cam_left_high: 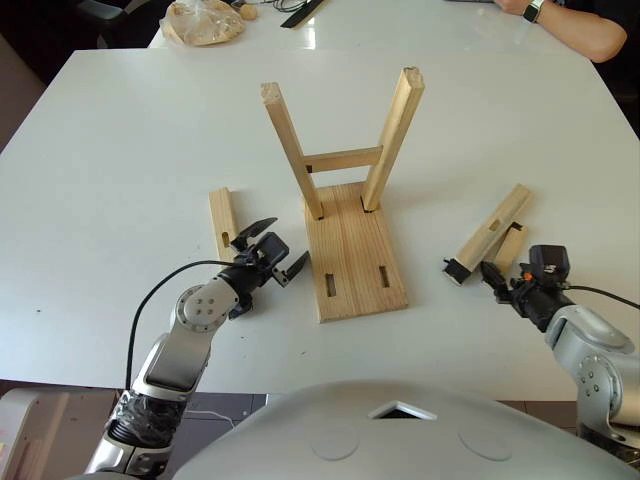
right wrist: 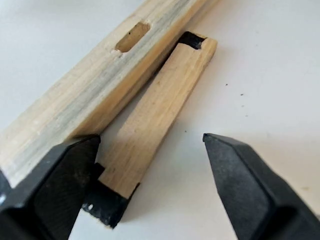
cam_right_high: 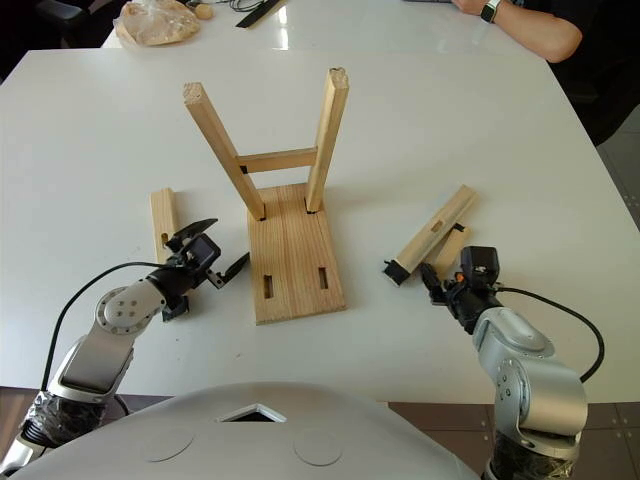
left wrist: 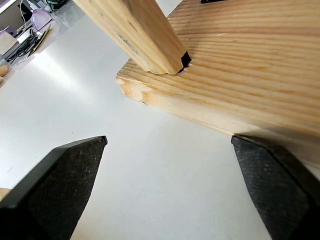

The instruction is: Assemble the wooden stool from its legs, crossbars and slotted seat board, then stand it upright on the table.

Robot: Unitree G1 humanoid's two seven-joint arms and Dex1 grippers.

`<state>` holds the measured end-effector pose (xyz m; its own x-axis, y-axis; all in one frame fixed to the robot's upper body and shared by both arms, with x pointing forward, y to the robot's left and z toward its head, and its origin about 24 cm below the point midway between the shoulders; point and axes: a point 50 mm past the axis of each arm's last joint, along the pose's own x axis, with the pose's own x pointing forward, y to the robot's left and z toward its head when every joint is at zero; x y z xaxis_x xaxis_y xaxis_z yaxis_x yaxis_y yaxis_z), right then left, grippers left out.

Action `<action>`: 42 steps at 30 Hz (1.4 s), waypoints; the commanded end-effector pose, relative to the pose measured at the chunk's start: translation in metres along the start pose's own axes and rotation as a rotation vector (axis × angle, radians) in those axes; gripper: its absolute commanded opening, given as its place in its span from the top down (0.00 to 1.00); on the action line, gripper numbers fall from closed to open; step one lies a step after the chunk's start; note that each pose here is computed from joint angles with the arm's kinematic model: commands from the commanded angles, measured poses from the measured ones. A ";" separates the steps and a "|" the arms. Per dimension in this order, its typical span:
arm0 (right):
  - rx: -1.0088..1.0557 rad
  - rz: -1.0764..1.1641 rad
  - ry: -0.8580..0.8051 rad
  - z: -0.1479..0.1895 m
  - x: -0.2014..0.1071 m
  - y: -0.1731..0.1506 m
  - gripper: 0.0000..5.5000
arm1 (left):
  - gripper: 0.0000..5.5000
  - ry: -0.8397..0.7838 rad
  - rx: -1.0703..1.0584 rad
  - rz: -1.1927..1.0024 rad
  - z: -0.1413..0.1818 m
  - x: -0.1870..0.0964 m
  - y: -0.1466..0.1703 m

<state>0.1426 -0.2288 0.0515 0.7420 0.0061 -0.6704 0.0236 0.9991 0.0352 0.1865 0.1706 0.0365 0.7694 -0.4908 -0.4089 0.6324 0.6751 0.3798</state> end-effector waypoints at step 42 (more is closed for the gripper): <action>-0.078 0.620 -0.928 0.184 -0.044 0.023 0.76 | 0.16 -0.516 -0.346 -0.035 0.121 -0.017 0.062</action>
<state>0.2385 -0.2340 0.1945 0.9266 0.3356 0.1699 -0.3530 0.9318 0.0847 0.2240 0.1616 0.1413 0.8022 -0.5967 -0.0196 0.5956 0.7977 0.0947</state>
